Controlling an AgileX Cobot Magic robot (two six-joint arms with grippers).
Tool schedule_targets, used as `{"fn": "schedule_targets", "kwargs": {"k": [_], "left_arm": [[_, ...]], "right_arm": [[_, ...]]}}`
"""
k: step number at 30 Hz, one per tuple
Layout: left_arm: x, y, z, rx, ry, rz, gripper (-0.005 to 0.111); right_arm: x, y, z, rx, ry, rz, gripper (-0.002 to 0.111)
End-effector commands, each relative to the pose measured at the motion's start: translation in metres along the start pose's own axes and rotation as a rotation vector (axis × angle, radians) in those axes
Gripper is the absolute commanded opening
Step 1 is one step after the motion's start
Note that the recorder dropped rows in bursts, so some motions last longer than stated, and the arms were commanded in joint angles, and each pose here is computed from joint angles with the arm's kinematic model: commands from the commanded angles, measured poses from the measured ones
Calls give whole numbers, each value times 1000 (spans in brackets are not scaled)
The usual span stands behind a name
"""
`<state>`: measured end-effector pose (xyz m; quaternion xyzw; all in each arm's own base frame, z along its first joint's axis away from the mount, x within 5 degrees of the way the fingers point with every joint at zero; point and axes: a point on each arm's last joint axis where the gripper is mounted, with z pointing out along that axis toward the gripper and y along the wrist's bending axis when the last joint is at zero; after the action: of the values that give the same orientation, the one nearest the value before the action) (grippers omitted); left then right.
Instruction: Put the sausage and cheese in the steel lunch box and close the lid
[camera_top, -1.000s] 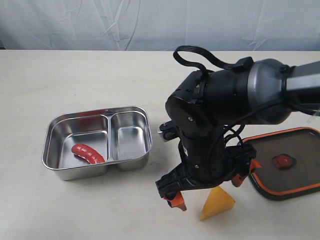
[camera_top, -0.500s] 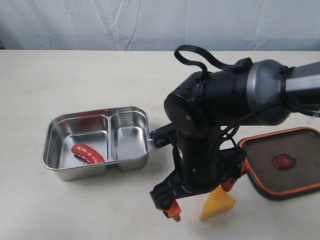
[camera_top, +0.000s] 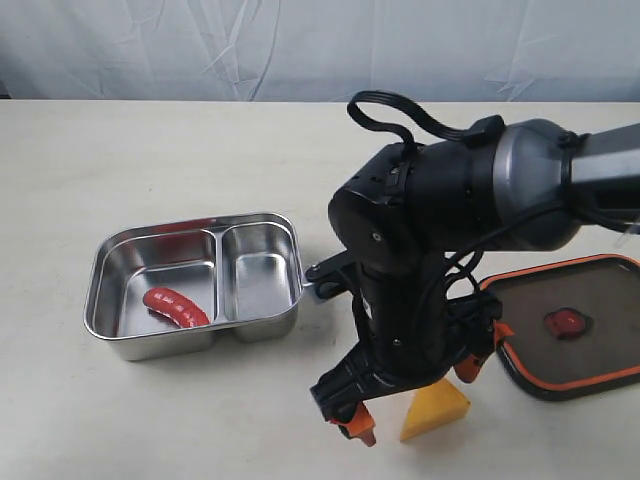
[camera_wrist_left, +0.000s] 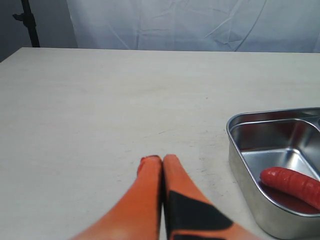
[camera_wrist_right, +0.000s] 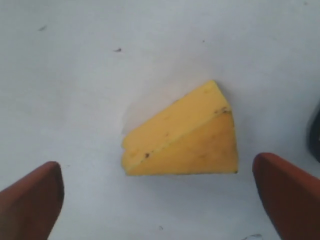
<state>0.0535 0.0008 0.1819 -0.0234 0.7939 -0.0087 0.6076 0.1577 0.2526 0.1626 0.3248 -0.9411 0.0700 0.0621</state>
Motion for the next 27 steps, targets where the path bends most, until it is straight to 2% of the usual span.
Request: {"fn": "schedule_targets", "kwargs": {"k": [1,9,27], "left_arm": [[-1,0,0,-3,-15,4,0],[-1,0,0,-3,-15,4,0],[-1,0,0,-3,-15,4,0]], "right_arm": [[1,-5,2,32,-23,2,104],[10,-7,27,25,-53,-13,104],[6,-5,32,7,-85,-40,104]]}}
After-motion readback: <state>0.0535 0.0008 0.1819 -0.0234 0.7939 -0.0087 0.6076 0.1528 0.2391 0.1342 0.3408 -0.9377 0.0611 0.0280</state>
